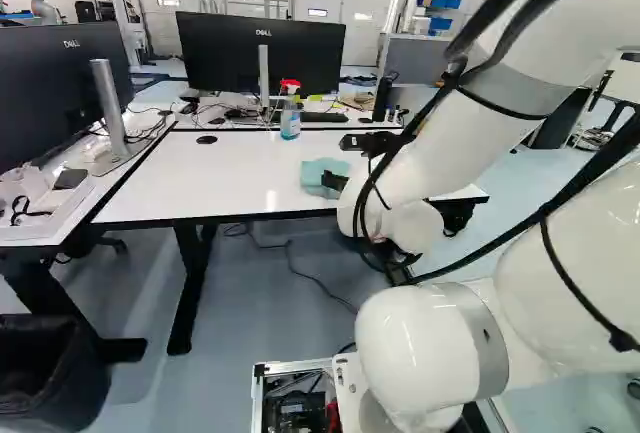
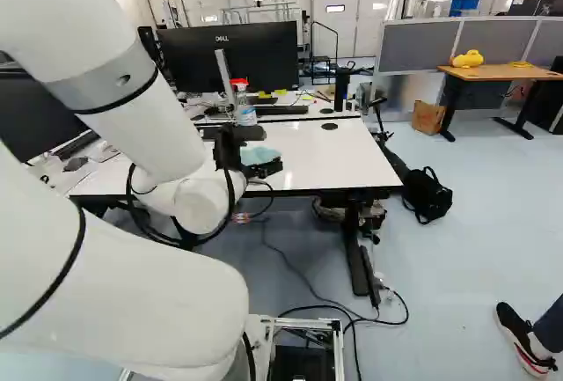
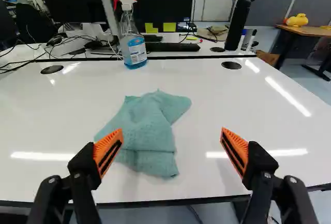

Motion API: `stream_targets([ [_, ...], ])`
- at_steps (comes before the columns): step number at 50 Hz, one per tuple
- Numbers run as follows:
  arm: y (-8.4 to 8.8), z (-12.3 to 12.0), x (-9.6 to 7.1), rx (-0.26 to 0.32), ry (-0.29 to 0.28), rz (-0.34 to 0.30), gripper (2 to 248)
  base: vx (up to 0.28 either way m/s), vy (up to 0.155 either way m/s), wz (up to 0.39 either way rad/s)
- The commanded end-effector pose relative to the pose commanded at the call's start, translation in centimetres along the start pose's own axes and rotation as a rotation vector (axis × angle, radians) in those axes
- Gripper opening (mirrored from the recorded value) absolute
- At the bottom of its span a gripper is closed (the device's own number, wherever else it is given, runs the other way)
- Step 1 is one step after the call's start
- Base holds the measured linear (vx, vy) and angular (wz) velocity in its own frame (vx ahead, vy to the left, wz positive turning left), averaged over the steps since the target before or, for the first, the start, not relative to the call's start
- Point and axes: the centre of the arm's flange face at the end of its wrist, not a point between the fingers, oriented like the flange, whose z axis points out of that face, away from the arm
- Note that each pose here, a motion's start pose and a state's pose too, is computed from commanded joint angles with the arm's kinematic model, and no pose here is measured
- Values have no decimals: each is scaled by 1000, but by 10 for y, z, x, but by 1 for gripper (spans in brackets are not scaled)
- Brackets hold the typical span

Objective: Clean the table with the green towel

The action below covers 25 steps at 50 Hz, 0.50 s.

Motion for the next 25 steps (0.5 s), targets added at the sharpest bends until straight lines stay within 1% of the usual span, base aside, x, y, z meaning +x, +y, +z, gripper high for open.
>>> stream_targets([
  [25, 0, 0, 0, 0, 0, 0, 247, 0, 0, 0],
])
